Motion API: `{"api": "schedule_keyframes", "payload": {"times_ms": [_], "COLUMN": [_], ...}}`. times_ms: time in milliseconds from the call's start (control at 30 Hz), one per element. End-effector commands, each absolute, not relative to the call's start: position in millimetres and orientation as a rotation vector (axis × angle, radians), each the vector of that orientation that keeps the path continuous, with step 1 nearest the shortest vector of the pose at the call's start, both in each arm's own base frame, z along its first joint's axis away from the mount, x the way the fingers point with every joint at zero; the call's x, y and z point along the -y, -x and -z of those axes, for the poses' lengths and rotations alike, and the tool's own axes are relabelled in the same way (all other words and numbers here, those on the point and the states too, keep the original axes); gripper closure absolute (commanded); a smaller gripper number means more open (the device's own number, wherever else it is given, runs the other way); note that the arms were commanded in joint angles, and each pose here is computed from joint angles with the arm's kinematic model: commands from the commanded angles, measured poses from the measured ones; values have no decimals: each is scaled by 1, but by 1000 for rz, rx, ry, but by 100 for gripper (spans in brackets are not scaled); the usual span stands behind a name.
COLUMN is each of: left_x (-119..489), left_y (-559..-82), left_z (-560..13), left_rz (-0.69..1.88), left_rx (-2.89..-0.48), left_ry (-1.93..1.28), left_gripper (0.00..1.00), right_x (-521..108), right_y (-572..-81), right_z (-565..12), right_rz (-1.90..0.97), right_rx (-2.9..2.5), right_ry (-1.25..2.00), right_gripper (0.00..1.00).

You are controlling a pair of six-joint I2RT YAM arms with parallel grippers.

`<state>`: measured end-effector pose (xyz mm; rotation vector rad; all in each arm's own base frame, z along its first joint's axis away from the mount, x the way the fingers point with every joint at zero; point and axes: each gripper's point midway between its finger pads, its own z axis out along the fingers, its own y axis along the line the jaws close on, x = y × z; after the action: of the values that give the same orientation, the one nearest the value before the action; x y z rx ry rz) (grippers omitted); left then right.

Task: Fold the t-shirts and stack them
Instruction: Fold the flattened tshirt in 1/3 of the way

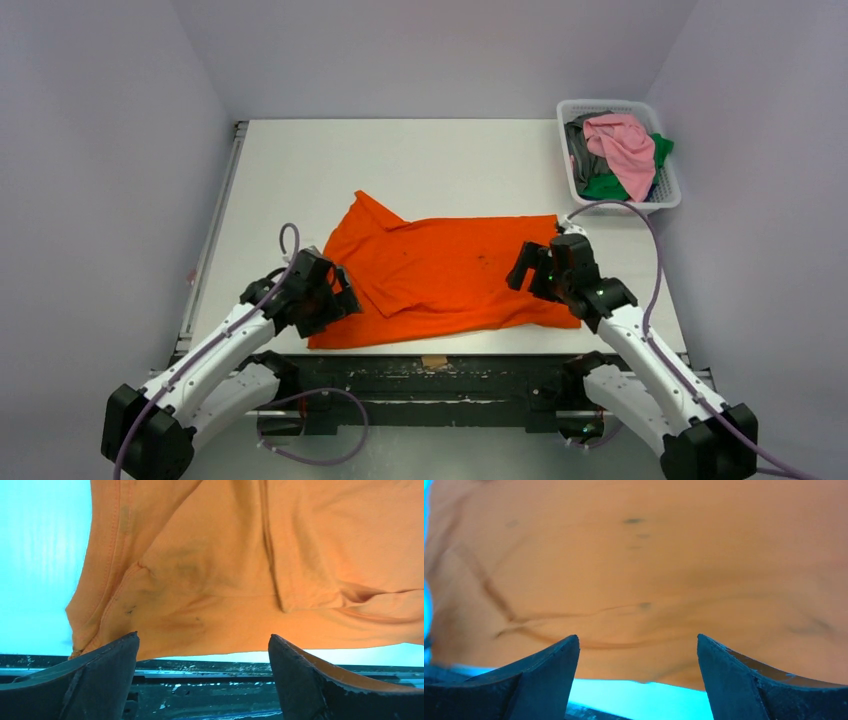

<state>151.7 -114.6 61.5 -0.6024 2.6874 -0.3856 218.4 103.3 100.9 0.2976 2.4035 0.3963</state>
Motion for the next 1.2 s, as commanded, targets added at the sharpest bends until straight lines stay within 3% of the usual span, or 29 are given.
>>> {"api": "schedule_keyframes", "payload": {"times_ms": [0, 200, 367, 533, 767, 933, 1167], "left_x": [115, 121, 119, 103, 107, 107, 106], "left_y": [-162, -167, -164, -155, -151, -150, -151], "left_z": [-73, -50, -27, -14, -9, -7, -7], "left_rz": [403, 404, 325, 184, 216, 207, 193], "left_rx": [-2620, -2650, -2709, -2745, -2757, -2768, -2756], "left_ry": [632, 658, 703, 744, 761, 775, 809], "left_gripper": [14, 50, 72, 77, 79, 82, 82], "right_x": [-215, -346, -427, -443, -420, -412, -419], "right_y": [-221, -196, -191, -202, -219, -204, -182], "right_z": [-154, -147, -116, -74, -50, -36, -74], "right_rz": [-735, -814, -792, -536, -337, -374, -621], "right_rx": [-2159, -2019, -1972, -2014, -2055, -2089, -1969], "right_ry": [291, 881, 1137, 1247, 1225, 1279, 1241], "right_gripper": [16, 26, 37, 37, 37, 40, 41]}}
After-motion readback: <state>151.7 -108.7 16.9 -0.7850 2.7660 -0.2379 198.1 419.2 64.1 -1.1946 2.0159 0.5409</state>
